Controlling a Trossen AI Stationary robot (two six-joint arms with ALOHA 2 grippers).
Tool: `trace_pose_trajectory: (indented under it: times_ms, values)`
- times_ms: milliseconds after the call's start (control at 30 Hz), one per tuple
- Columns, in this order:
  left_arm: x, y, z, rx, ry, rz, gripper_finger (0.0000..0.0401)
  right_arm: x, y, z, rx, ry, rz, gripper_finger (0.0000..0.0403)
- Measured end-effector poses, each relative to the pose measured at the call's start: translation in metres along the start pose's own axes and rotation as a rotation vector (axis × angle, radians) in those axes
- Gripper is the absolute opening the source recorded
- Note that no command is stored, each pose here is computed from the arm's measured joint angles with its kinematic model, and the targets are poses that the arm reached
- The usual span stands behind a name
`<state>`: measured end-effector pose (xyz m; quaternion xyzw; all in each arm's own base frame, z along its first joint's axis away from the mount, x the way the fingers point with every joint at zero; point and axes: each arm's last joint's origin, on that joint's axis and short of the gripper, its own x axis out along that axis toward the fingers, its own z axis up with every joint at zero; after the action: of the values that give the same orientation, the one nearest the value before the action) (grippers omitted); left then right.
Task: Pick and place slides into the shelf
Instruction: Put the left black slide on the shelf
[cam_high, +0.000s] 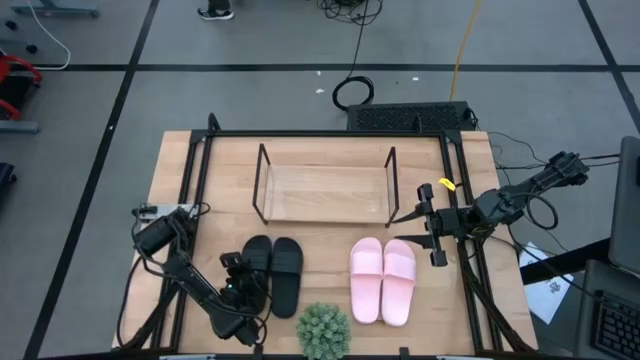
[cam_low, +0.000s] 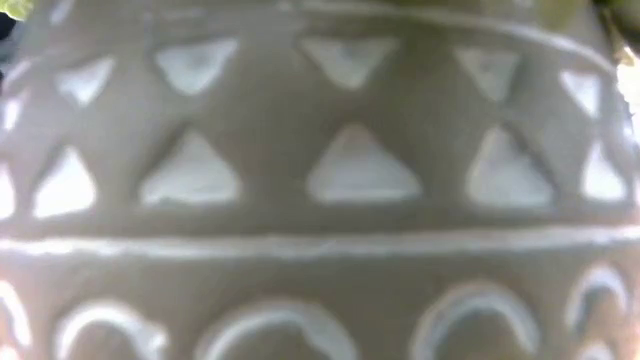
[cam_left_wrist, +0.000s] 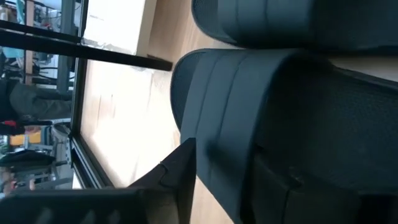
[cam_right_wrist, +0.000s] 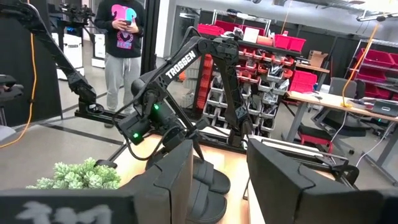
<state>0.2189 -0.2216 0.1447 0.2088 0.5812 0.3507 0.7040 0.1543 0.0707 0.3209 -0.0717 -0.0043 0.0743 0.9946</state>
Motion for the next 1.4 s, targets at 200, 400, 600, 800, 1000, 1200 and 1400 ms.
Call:
trace_pose_trajectory:
  times_ms: [200,400,600,800,1000,1200,1400]
  values:
    - [0.006,0.0,-0.001,0.029,-0.011,0.013,0.0043,0.0,0.0,0.0,0.0,0.0,-0.001,0.0144]
    - [0.006,0.0,-0.001,0.023,-0.018,0.015,0.0009,0.0,0.0,0.0,0.001,0.0,-0.001,0.0144]
    - [-0.002,0.008,0.001,-0.004,0.037,0.053,0.0003,0.0,0.0,0.0,0.002,0.0,0.0,0.0144]
    - [-0.02,0.025,0.007,-0.039,0.008,-0.022,0.0002,0.0,0.0,0.0,0.021,0.0,-0.001,0.0144]
    - [-0.035,0.039,0.012,-0.093,0.003,-0.094,0.0001,0.0,0.0,0.0,0.027,0.0,-0.001,0.0144]
    - [-0.053,0.045,0.028,-0.06,-0.042,-0.162,0.0001,0.0,0.0,0.0,0.027,-0.001,-0.001,0.0144]
    - [-0.063,0.06,0.055,0.003,-0.148,-0.166,0.0,0.0,0.0,0.0,0.048,-0.003,-0.001,0.0144]
